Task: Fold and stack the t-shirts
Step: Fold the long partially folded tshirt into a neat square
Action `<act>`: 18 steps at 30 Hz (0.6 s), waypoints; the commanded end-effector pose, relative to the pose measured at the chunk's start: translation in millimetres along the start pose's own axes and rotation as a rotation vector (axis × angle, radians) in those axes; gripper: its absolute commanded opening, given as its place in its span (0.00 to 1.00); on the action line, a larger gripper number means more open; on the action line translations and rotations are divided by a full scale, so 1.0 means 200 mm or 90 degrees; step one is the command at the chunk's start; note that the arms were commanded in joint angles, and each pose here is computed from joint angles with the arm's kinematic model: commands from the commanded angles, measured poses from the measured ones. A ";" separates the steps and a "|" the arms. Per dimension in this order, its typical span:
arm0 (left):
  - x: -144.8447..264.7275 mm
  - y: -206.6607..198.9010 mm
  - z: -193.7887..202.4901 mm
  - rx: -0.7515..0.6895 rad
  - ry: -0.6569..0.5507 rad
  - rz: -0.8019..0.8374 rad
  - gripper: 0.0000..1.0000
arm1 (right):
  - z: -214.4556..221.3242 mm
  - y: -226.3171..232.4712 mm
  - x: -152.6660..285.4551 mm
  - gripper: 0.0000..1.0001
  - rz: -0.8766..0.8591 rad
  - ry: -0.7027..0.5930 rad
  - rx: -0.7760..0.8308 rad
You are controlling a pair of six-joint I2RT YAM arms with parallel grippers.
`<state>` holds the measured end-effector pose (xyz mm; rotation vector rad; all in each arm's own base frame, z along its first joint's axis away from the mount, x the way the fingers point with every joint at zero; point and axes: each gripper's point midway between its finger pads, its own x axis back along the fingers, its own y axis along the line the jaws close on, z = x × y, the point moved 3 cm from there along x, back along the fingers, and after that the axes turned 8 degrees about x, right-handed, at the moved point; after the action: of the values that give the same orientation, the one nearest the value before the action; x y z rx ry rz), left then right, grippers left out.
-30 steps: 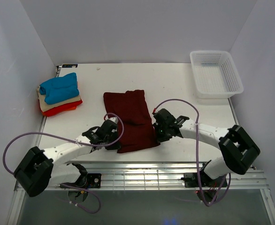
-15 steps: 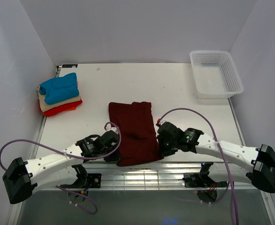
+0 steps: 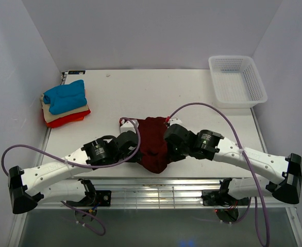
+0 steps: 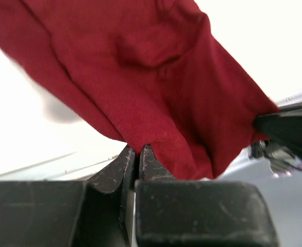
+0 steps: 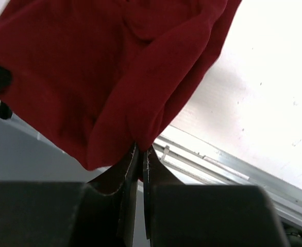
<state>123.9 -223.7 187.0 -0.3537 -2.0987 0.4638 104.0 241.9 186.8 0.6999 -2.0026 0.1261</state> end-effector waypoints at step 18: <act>0.01 0.12 -0.31 0.016 -0.247 -0.078 0.01 | -0.40 -0.19 -0.13 0.08 0.186 -0.110 0.038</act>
<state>166.5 -196.5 208.9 -0.1870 -2.4038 0.4756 172.1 249.3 191.2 0.5059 -2.1726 0.2901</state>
